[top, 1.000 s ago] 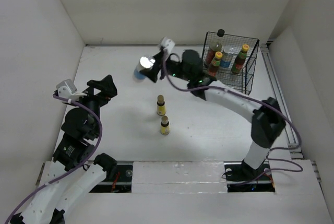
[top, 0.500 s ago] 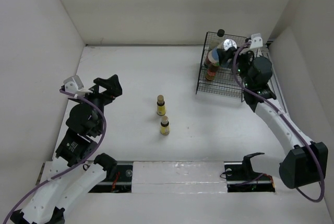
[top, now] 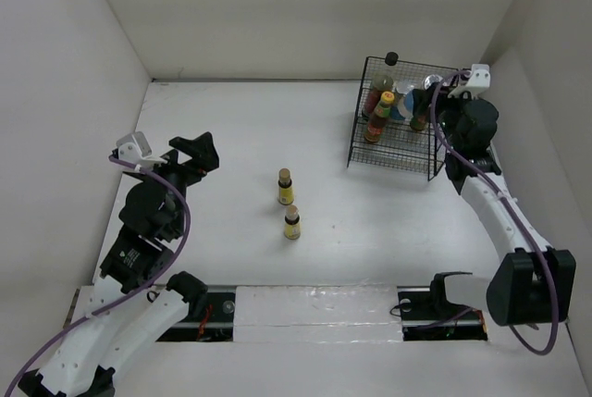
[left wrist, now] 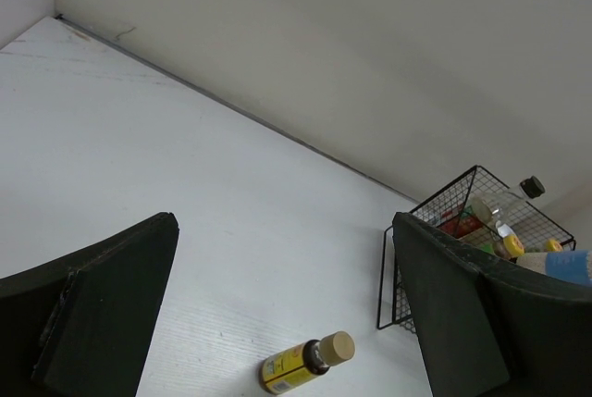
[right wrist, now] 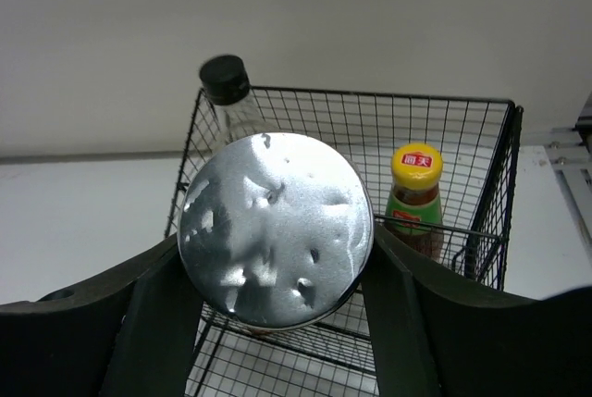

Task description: Organize the condiment bottles

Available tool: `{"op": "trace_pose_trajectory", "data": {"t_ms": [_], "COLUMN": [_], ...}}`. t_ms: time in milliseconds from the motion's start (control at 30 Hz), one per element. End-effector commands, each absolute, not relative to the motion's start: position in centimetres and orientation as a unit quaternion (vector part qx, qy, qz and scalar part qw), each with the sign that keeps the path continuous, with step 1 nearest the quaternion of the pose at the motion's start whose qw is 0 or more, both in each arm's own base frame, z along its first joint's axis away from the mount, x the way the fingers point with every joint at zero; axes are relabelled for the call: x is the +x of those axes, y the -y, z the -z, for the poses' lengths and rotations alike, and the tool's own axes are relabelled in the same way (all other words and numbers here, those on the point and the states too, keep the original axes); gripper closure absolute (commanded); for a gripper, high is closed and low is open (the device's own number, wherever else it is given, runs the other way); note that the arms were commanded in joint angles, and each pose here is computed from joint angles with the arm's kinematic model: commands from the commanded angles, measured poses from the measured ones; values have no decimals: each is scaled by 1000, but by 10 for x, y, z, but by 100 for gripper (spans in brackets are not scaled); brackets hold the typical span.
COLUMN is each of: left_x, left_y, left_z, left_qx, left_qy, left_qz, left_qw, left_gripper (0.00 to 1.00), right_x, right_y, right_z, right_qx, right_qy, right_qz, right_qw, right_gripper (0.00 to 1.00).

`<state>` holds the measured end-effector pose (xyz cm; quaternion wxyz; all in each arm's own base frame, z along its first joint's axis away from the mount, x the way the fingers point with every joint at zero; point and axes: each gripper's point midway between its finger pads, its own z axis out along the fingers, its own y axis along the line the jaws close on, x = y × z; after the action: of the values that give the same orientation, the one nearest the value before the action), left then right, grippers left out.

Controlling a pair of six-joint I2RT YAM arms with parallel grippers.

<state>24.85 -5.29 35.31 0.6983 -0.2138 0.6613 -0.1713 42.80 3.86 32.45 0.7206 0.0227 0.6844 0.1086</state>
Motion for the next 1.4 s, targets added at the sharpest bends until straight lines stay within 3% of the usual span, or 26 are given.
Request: {"op": "trace_pose_trajectory", "data": {"t_ms": [0,667,767,933,1067,1267,1367], "left_x": [251,251,251,253,253,253,253], "left_y": [56,55,55,57,57,58,58], "left_z": [-362,-364,-364,-362,-362,-362,-362], "left_qx": [-212,-210,-210,-209,-209,-206,-206], "left_qy": [-652,-649,-649,-653,-653,-654,-654], "left_qz": [179,179,179,176,176,179,179], "left_qw": [706,709,709,707,707,706,706], "left_gripper": [2,2,2,2,2,2,2], "right_x": [444,500,503,500,491,458,435], "right_y": [-34,-46,-53,-52,-49,-50,-85], "right_z": [-363,-242,-234,-228,-257,-297,-314], "right_qx": [21,30,28,35,44,51,17], "right_qy": [-641,-759,-766,-774,-755,-727,-713], "right_qz": [-109,-53,-50,-38,-32,-33,-81], "right_qw": [759,649,640,631,653,684,697], "right_gripper": [53,51,46,28,20,20,35]}}
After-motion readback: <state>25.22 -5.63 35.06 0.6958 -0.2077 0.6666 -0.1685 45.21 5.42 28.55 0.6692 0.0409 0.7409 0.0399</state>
